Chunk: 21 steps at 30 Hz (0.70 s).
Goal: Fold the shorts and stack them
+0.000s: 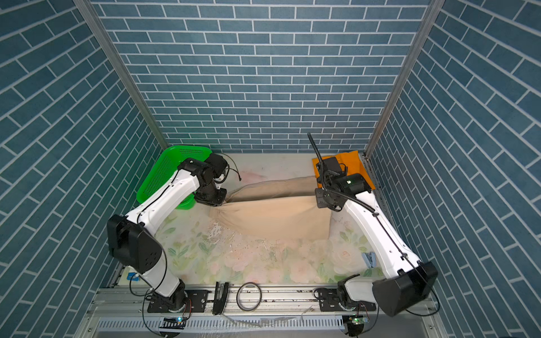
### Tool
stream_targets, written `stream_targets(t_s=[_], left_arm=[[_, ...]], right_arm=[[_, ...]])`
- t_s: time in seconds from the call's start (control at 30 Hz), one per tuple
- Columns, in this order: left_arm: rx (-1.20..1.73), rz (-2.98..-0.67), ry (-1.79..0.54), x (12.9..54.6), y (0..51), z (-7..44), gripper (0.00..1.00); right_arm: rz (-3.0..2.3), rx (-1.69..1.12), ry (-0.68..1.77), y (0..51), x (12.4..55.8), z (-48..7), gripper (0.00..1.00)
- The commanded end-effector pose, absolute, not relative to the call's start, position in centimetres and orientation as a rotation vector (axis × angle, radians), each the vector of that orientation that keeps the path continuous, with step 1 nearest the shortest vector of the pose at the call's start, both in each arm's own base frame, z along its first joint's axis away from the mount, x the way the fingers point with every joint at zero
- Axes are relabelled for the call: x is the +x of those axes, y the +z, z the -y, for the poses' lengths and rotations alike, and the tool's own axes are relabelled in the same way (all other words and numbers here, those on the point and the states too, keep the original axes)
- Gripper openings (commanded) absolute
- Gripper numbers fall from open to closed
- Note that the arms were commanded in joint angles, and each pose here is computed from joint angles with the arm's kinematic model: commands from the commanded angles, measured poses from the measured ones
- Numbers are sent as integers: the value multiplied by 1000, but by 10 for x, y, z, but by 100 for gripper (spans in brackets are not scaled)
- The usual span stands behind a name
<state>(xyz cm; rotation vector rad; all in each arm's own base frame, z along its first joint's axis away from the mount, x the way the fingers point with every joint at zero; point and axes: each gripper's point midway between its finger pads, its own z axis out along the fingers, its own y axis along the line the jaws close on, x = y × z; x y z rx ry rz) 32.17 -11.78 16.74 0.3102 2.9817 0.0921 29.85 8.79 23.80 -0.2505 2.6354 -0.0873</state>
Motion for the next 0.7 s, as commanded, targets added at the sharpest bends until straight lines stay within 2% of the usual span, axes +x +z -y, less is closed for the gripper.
stream_targets(t_s=[0.0,0.17,0.33,0.67], left_arm=[[328,-3006,277,340,164,89,0],[281,-3030,244,370,151,84,0],[222,-3074,223,383,139,75,0],[188,-3136,257,408,110,67,0]], right_arm=[[-2608,-336,-140,238,331,-75,0],[-2654,-341,-129,217,371,-67,0],[-2670,-358,-115,206,403,-64,0],[-2716,-442,-136,175,444,-68,0]])
